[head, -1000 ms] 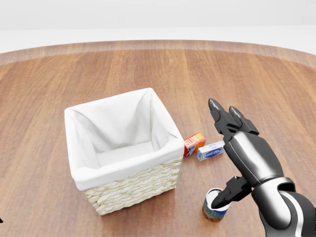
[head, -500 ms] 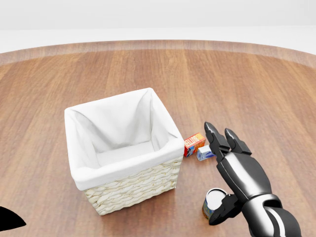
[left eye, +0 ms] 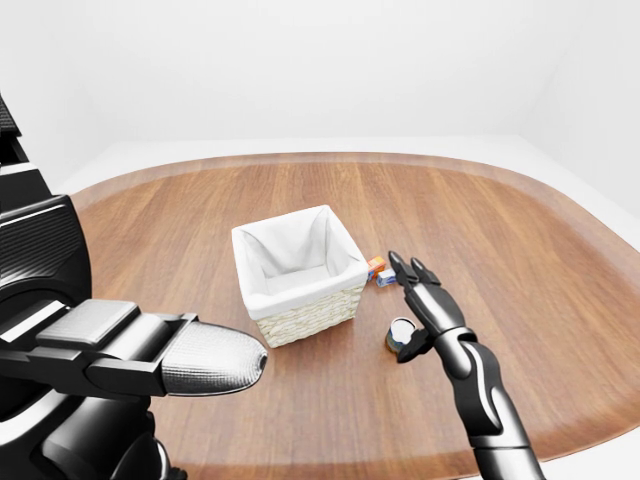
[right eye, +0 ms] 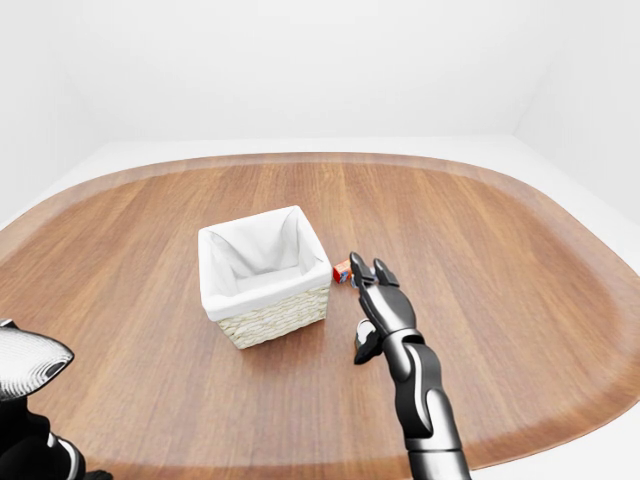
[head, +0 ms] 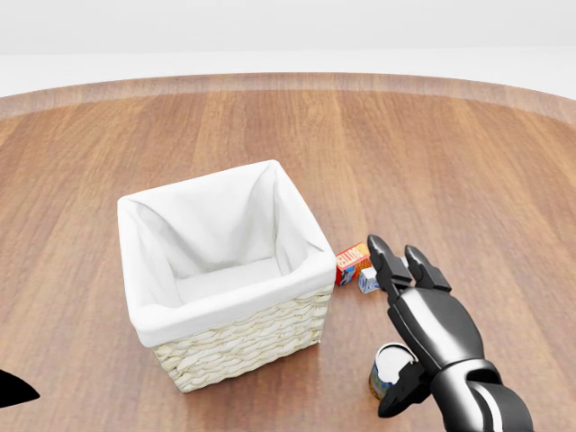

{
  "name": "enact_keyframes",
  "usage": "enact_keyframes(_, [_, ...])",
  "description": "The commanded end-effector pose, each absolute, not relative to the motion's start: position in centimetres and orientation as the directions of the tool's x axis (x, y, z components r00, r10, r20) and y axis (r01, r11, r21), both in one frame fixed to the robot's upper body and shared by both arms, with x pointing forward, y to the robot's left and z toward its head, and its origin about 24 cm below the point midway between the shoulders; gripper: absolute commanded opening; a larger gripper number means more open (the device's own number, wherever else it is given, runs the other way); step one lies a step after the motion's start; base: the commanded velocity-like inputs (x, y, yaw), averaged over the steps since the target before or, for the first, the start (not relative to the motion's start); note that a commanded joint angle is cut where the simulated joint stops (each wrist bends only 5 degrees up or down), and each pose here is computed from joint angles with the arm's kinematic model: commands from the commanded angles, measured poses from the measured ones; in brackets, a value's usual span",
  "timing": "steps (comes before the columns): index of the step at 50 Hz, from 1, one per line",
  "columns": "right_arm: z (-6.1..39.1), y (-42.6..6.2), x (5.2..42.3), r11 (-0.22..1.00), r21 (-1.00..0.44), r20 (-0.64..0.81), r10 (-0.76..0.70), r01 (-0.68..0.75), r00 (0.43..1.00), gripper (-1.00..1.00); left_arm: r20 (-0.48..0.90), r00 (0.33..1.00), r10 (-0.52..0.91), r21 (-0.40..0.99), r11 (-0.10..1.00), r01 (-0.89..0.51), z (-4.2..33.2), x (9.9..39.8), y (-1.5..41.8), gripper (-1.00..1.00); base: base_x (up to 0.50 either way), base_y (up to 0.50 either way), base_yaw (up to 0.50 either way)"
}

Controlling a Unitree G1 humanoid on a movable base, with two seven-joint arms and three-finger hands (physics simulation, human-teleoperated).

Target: Pick up the alphabet soup and put it in the basket.

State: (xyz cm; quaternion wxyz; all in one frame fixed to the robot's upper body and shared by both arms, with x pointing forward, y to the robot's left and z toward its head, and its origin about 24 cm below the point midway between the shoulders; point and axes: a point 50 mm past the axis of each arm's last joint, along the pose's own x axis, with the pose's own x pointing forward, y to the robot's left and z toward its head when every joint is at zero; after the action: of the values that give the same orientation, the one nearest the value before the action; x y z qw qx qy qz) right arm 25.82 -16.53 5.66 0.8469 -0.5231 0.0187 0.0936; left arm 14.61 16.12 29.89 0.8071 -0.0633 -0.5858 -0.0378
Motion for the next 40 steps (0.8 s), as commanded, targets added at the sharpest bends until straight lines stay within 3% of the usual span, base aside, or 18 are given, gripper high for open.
enact_keyframes(1, [4.6, -16.3, 26.1, 0.431, -0.88, -0.154, 0.136, -0.199, 0.979, 1.0, 0.957, 0.29, 0.011, -0.049, 0.991, 0.125, 30.1, 14.5, 16.1, 1.0, 0.0, 0.0, 0.0])
enact_keyframes(13, [0.9, -16.8, 25.5, 0.417, -0.876, -0.211, 0.119, -0.242, 0.97, 1.0, 0.957, 0.29, -0.005, -0.03, 0.993, 0.118, 29.9, 14.6, 15.8, 1.0, 0.0, 0.0, 0.0])
enact_keyframes(40, [0.9, -17.1, 26.1, 0.417, -0.88, -0.201, 0.105, -0.227, 0.974, 1.0, 0.955, 0.297, -0.021, -0.013, 0.994, 0.11, 29.8, 14.6, 15.7, 1.0, 0.0, 0.0, 0.0])
